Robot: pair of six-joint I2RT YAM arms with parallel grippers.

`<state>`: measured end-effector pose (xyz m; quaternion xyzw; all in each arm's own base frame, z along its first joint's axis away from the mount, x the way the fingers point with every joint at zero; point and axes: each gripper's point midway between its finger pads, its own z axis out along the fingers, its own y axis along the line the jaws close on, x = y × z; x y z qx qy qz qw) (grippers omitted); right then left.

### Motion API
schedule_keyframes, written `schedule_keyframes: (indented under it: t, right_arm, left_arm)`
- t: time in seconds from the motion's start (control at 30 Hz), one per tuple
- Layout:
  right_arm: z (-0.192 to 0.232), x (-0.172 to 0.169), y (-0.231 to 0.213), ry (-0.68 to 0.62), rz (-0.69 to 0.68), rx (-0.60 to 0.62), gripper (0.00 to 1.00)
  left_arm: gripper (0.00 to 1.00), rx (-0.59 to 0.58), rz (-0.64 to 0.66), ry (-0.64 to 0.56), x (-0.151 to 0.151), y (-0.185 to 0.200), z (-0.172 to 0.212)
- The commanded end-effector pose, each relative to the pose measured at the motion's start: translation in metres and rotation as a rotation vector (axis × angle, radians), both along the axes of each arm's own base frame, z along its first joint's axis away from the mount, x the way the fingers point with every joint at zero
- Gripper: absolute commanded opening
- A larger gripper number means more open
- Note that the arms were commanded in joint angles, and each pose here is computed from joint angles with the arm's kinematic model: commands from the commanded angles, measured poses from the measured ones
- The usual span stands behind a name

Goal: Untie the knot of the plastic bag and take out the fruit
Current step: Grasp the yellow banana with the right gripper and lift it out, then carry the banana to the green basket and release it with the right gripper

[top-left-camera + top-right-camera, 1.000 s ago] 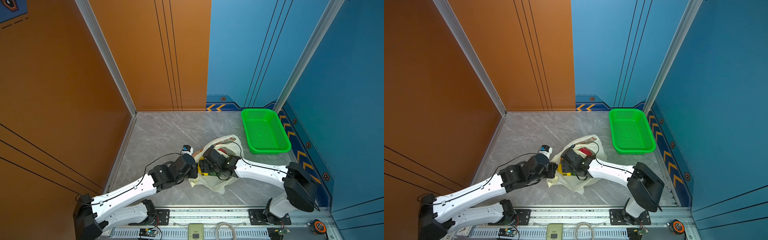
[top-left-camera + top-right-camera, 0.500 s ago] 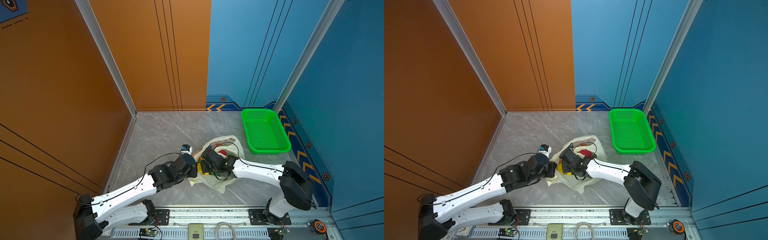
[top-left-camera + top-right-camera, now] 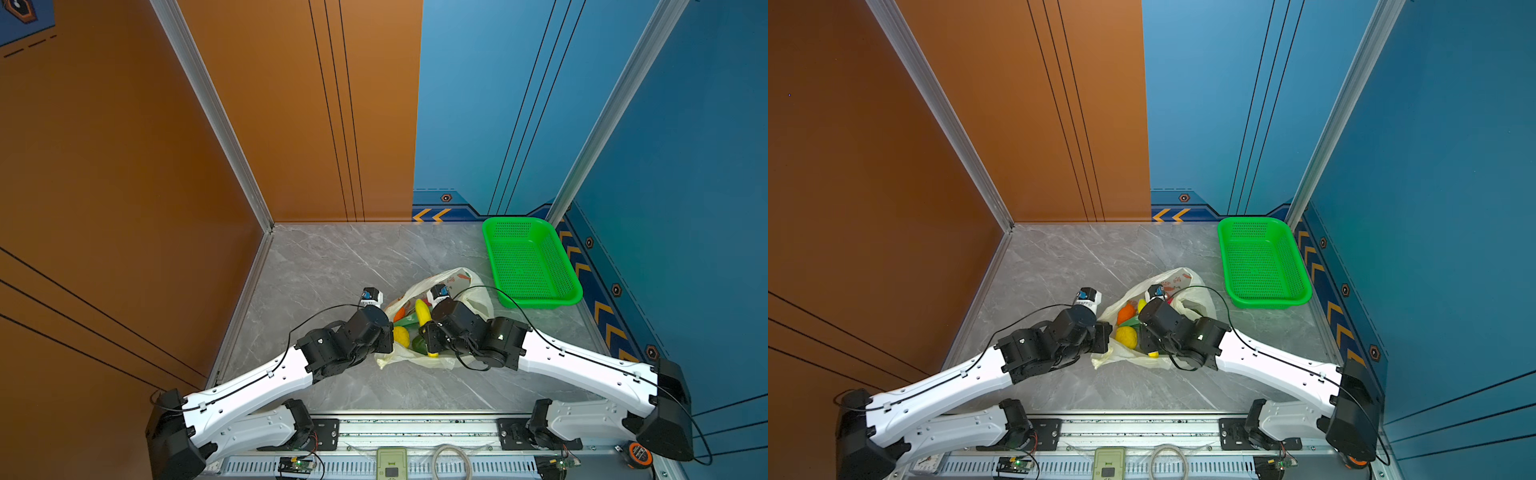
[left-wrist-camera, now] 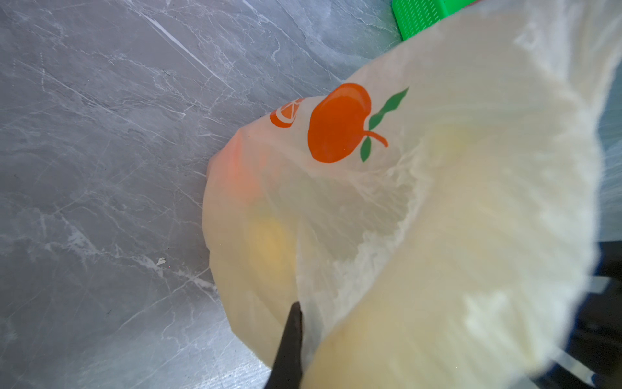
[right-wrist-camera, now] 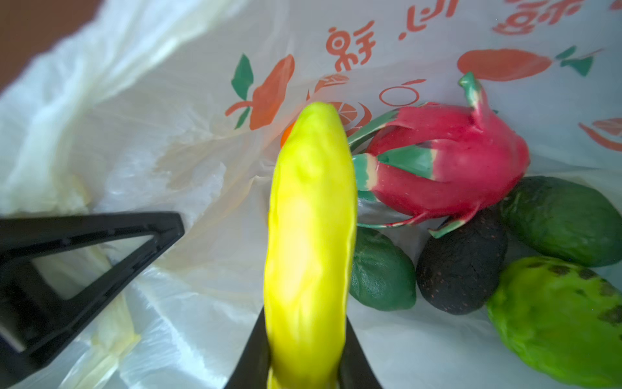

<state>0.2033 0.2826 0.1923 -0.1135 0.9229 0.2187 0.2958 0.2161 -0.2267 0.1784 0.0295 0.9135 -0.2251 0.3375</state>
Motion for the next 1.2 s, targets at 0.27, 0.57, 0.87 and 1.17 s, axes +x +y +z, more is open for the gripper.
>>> schedule_keyframes:
  t: [0.27, 0.57, 0.87, 1.17]
  right_arm:
    - [0.099, 0.004, -0.024, -0.115, -0.022, 0.098, 0.03]
    - [0.171, 0.026, -0.049, -0.177, -0.036, 0.216, 0.03]
    - [0.212, 0.073, -0.12, -0.295, -0.204, 0.206, 0.03]
    - [0.173, 0.143, -0.225, -0.248, -0.451, 0.062, 0.01]
  left_arm:
    - [0.0, -0.019, 0.008, -0.055, 0.009, -0.004, 0.026]
    - [0.0, 0.004, -0.007, -0.059, 0.007, -0.006, 0.028]
    - [0.0, 0.011, -0.015, -0.076, 0.003, -0.011, 0.03]
    - [0.0, 0.002, -0.021, -0.099, 0.0, -0.012, 0.038]
